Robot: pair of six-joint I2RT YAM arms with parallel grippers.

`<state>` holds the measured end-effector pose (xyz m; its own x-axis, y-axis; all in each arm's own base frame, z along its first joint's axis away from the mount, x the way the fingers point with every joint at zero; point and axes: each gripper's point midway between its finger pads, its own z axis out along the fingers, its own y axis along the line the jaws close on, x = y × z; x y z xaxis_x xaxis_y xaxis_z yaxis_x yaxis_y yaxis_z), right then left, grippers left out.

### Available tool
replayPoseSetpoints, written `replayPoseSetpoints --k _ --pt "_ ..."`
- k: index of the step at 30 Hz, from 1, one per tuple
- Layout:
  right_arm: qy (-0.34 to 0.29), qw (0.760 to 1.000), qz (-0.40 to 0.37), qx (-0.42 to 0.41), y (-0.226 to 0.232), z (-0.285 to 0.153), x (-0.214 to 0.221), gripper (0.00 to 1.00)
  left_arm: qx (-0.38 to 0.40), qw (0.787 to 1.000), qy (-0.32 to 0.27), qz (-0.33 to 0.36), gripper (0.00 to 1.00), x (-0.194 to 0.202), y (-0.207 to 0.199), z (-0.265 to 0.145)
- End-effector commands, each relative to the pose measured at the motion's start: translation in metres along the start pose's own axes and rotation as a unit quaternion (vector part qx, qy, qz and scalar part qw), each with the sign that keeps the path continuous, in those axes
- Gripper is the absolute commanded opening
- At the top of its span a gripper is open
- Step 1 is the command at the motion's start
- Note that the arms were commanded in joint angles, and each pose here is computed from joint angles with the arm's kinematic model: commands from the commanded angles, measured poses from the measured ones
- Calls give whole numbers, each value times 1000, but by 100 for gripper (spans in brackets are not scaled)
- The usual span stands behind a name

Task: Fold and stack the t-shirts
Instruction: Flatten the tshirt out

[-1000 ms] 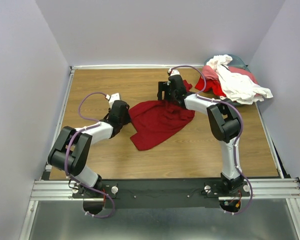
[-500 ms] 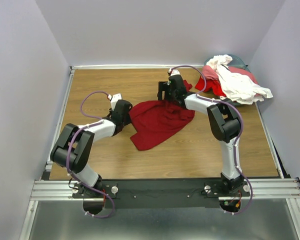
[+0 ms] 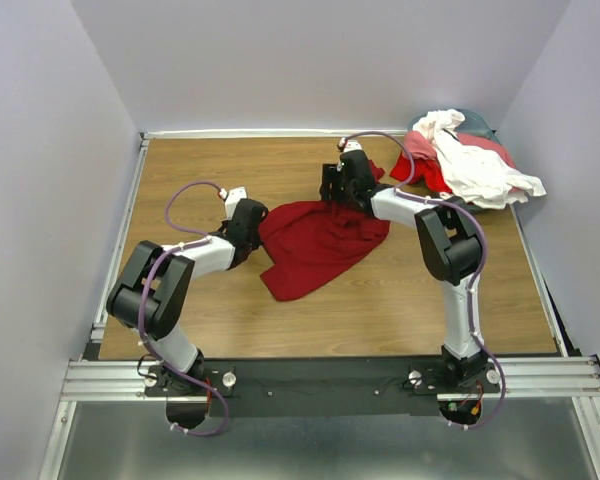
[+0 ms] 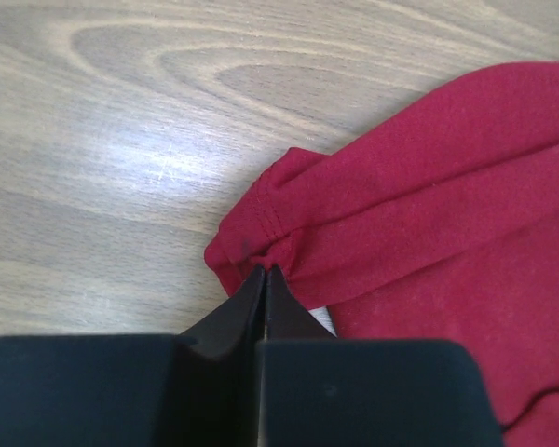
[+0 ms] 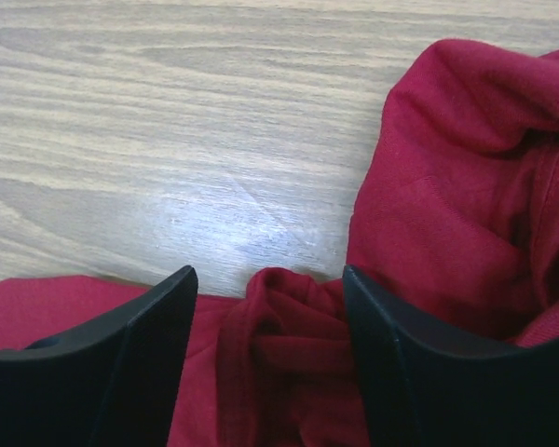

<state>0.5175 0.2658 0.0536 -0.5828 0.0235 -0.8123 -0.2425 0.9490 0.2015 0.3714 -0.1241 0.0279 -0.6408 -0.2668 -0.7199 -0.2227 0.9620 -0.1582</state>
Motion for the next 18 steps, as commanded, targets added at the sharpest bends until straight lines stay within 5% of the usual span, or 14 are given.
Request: replayPoseSetpoints --k 1,5,6,9,18 --pt "9 1000 -3 -16 0 -1 5 67 2 1000 -16 0 0 -11 -4 -3" --pt "12 1000 -4 -28 3 0 5 45 21 999 -41 7 0 -29 -13 -9" --pt "11 1000 -5 -28 3 -1 4 29 27 998 -57 4 0 -40 -16 -15" --pt "1 1000 -3 -29 3 -6 -7 4 43 993 -107 19 0 -79 -28 -30" --pt "-97 994 -43 30 -16 -93 -92 1 14 963 -270 17 0 -205 -28 -104"
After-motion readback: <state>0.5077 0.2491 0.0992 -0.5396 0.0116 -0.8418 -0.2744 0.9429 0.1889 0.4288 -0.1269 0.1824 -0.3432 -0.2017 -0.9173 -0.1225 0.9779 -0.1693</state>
